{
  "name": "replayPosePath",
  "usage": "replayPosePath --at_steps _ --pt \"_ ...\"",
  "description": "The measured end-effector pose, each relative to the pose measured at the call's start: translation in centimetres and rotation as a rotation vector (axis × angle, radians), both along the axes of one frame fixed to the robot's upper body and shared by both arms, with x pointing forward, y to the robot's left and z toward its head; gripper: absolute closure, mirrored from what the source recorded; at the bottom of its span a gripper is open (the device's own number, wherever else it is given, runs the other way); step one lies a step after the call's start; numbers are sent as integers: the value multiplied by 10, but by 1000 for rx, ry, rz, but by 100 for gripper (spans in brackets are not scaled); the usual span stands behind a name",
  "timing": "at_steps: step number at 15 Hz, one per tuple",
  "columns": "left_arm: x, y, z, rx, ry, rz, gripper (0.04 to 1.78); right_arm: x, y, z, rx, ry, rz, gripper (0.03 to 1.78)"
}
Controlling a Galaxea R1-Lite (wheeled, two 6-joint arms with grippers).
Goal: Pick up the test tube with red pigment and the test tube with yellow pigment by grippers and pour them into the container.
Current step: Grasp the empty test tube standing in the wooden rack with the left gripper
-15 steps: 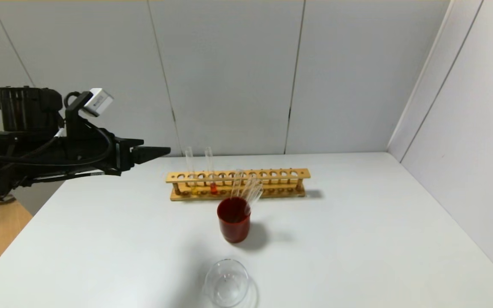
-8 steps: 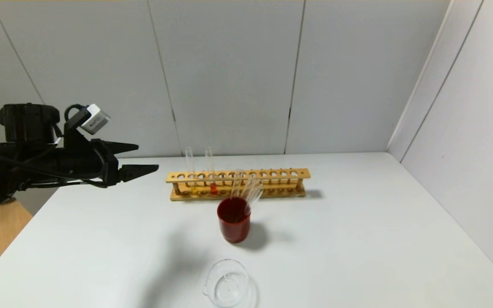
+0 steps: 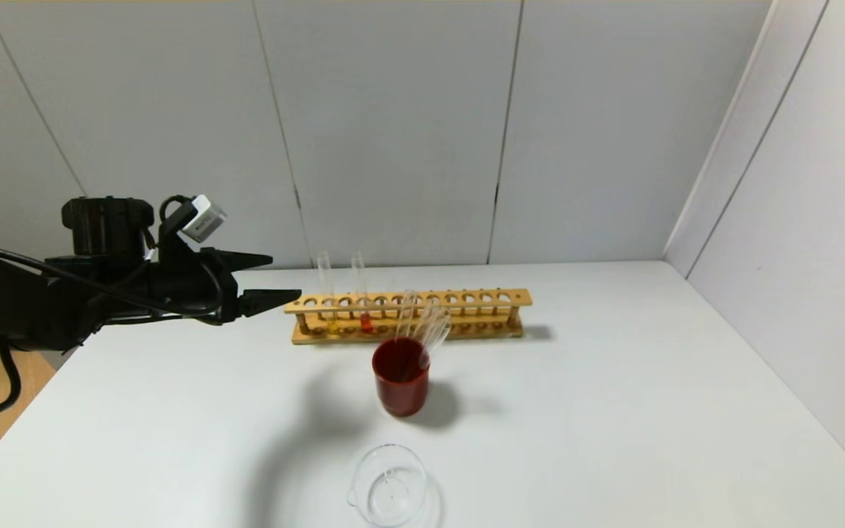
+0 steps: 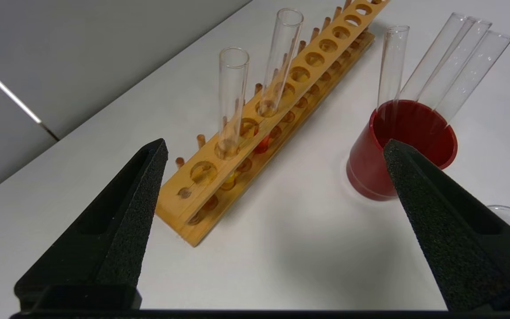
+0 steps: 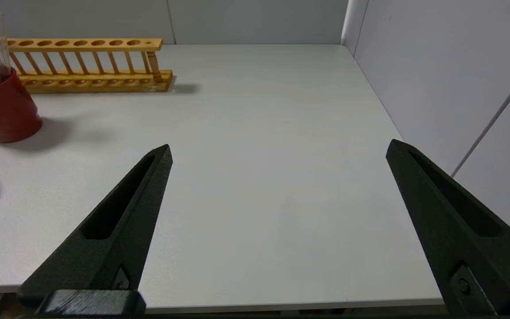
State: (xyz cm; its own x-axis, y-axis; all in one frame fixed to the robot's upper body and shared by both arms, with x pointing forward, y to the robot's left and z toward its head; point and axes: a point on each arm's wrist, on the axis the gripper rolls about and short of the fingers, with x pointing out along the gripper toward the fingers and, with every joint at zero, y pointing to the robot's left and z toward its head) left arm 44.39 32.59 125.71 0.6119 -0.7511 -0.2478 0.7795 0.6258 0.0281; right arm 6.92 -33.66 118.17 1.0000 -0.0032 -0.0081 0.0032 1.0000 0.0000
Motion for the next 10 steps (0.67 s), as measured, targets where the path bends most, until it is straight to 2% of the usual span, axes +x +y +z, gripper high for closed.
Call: replayPosePath --at_steps 3,7,10 --pt "6 -8 -10 -23 19 -56 10 0 0 0 0 0 0 11" --pt "14 -13 -16 -57 45 -58 10 0 0 0 0 0 0 11" --pt "23 -15 -21 -61 -10 -62 10 0 0 0 0 0 0 11"
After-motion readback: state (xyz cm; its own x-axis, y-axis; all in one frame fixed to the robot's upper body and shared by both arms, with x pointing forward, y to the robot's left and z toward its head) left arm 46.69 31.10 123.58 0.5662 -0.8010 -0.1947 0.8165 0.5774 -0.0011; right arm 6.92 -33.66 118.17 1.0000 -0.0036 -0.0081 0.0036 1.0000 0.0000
